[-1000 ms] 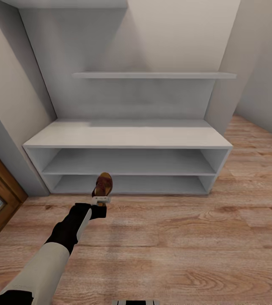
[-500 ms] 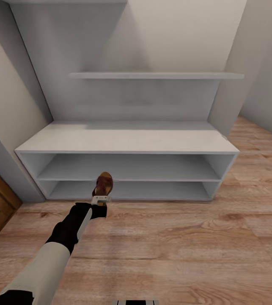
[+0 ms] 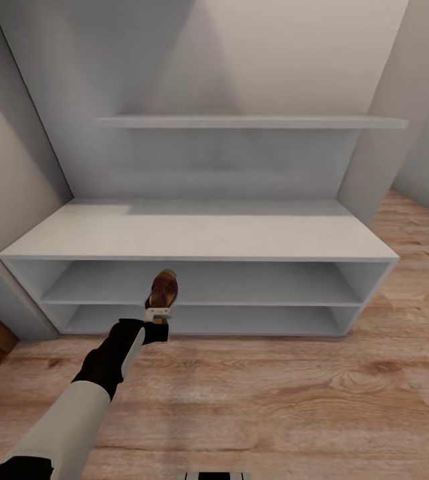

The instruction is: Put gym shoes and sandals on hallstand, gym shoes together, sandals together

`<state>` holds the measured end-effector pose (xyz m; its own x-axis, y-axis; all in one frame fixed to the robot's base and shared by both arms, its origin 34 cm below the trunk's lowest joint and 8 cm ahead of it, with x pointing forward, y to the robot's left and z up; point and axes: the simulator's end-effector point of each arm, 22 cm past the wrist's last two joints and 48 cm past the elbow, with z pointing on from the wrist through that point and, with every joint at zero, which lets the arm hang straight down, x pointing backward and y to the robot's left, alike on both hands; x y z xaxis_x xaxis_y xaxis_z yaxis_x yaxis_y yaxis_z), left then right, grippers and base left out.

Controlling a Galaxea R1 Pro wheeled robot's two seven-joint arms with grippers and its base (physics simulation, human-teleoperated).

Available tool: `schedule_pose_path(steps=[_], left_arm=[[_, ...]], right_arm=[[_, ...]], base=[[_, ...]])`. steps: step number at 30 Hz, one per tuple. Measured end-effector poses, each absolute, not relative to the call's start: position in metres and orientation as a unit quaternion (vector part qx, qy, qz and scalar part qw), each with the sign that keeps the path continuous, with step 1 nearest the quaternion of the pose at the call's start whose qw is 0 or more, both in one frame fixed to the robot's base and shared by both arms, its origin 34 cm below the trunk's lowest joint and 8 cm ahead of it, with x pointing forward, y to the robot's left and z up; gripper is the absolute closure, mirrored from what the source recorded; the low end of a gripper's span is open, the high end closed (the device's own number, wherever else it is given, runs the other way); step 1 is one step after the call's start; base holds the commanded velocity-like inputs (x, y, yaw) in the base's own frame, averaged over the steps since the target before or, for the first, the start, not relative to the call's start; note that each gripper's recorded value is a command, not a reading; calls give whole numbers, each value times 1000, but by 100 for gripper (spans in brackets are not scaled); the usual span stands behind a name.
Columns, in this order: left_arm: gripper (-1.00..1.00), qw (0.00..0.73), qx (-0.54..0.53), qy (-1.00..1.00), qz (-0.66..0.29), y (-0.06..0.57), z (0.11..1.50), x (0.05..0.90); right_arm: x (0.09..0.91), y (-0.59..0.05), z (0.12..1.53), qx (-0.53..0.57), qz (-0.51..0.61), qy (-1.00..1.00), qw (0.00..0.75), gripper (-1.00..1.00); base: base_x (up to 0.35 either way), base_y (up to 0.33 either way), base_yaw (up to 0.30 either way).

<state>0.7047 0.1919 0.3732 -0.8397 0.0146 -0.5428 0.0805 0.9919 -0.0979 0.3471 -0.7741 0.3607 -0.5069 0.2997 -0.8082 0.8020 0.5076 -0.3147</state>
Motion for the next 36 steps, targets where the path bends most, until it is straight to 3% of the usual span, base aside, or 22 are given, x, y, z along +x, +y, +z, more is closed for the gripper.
schedule_pose_path(steps=[10,22,36], left_arm=[[100,282,24,957,-59,192,373,705],[100,284,23,957,-59,192,374,706],[100,290,24,955,-58,193,378,708]], right_arm=[[347,-773,360,348,-353,793,355,100],[347,-772,359,348,-353,793,354,100],[347,-772,359,348,-353,793,354,100]], base=[[339,-25,0],[305,-174,0],[90,-33,0]])
